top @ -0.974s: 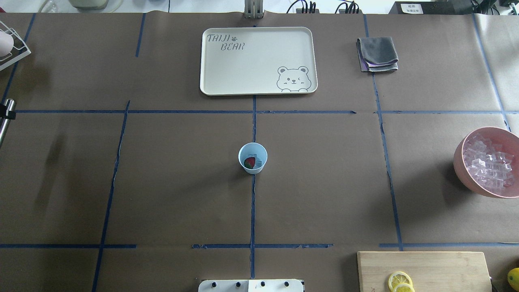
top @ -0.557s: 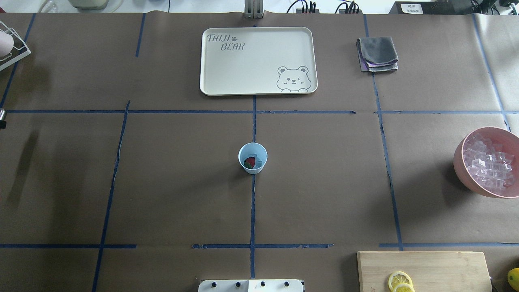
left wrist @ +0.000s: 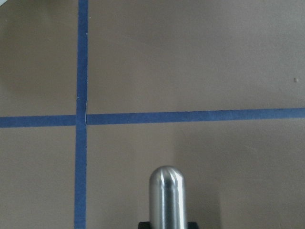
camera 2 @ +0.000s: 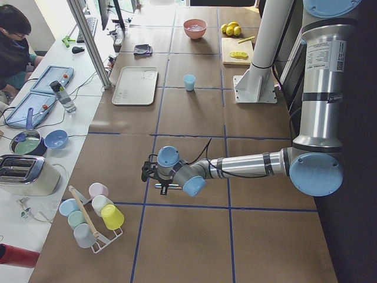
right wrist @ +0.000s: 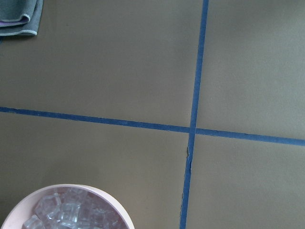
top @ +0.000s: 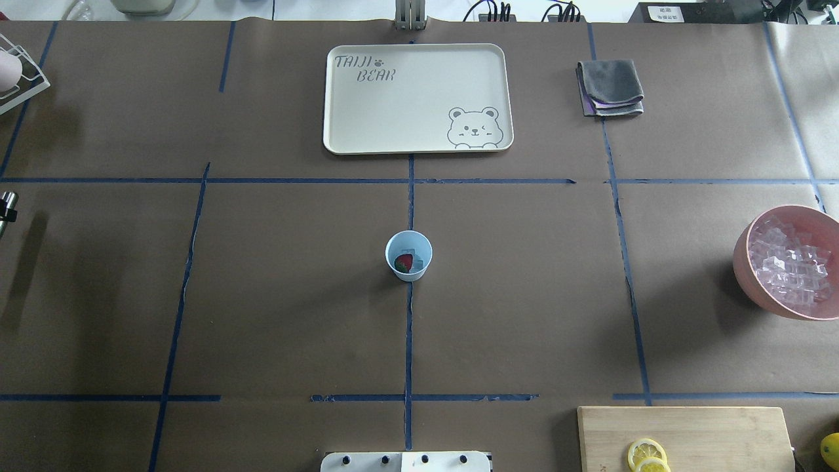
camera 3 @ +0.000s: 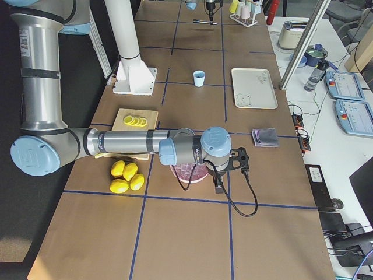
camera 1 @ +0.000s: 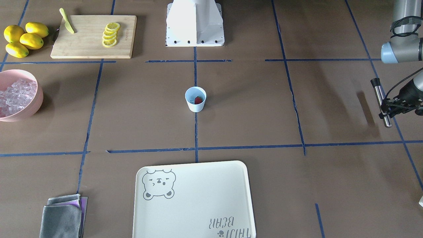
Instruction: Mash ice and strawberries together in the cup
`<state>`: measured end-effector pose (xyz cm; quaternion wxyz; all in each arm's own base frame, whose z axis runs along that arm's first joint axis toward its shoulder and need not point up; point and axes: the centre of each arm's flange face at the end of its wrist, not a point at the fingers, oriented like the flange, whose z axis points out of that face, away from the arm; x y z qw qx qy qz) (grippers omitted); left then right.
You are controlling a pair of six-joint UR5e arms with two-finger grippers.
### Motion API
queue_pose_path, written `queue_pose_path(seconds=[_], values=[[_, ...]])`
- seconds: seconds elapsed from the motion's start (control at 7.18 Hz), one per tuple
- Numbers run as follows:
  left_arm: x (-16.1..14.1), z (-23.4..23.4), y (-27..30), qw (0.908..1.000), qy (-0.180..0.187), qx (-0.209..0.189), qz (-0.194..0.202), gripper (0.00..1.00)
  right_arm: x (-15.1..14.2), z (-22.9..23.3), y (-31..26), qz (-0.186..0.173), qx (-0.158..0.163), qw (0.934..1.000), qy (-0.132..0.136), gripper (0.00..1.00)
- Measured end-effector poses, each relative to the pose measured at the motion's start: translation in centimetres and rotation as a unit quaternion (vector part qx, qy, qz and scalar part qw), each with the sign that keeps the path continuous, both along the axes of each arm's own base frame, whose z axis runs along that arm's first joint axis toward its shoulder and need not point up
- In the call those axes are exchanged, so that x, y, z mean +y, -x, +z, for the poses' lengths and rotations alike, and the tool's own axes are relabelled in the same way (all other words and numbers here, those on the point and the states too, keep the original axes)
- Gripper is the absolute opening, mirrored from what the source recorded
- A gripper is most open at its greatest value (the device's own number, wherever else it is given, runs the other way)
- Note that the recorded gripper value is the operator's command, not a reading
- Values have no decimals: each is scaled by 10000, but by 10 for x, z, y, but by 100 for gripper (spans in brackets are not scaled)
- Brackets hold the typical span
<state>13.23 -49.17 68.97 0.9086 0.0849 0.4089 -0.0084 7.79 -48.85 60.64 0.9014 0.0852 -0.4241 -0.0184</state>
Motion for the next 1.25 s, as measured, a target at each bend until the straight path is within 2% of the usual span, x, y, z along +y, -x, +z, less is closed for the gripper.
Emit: queue_pose_path(seconds=[0.56,0.7,0.84,1.25], values=[[8,11,0,10000,80,-39,40,7,0,0,0,0,0,10000,-2,100],[10,13,0,9999,97,-46,42,37,0,0,0,0,0,10000,-4,100],[10,14,0,9999,111,-50,45,99,0,-1,0,0,0,10000,-11,100],[10,14,1,10000,63,-68,38,100,-1,-3,0,-4,5,10000,-46,100]])
